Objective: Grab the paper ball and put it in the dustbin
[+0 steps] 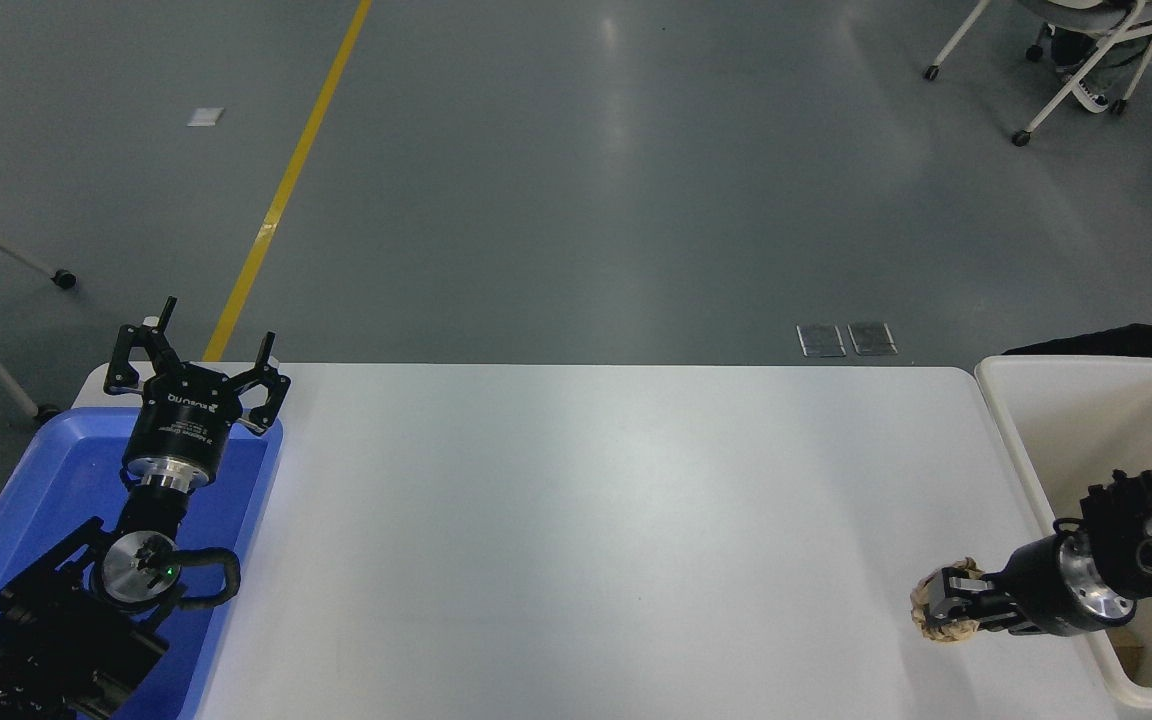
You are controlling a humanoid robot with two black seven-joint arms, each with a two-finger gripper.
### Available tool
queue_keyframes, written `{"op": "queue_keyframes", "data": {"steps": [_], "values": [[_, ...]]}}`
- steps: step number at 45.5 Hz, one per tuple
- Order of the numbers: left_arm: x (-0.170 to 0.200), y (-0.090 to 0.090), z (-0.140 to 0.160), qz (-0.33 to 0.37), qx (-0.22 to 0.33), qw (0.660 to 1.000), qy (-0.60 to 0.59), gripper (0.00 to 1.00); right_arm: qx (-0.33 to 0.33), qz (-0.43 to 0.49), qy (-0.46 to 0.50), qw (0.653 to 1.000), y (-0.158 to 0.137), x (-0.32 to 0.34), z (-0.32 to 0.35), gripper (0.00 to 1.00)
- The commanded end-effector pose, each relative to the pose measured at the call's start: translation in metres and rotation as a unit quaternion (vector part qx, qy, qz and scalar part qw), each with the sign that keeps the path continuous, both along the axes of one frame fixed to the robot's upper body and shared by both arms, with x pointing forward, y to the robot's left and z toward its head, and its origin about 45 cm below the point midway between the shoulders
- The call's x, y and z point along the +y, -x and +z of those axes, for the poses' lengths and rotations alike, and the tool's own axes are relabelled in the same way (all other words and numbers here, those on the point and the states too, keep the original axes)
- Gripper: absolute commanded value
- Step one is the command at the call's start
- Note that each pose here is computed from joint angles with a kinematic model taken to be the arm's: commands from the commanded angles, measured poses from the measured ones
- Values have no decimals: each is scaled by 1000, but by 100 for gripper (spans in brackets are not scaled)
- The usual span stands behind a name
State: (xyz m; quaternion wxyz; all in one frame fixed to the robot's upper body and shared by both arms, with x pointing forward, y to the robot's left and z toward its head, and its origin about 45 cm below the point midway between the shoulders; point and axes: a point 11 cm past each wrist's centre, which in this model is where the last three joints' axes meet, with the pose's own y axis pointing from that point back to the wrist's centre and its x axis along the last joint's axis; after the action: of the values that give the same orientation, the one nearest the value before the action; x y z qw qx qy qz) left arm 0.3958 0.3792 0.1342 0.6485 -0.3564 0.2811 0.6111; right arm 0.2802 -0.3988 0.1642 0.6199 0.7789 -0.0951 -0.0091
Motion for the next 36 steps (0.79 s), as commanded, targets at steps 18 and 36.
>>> {"op": "queue_keyframes", "data": {"steps": [18, 36], "values": [[0, 0, 0, 0, 0, 1000, 0, 100, -79, 40, 83, 993, -53, 5, 211, 0], [0, 0, 0, 0, 0, 1000, 0, 100, -100, 75, 120, 985, -64, 51, 260, 0]]}}
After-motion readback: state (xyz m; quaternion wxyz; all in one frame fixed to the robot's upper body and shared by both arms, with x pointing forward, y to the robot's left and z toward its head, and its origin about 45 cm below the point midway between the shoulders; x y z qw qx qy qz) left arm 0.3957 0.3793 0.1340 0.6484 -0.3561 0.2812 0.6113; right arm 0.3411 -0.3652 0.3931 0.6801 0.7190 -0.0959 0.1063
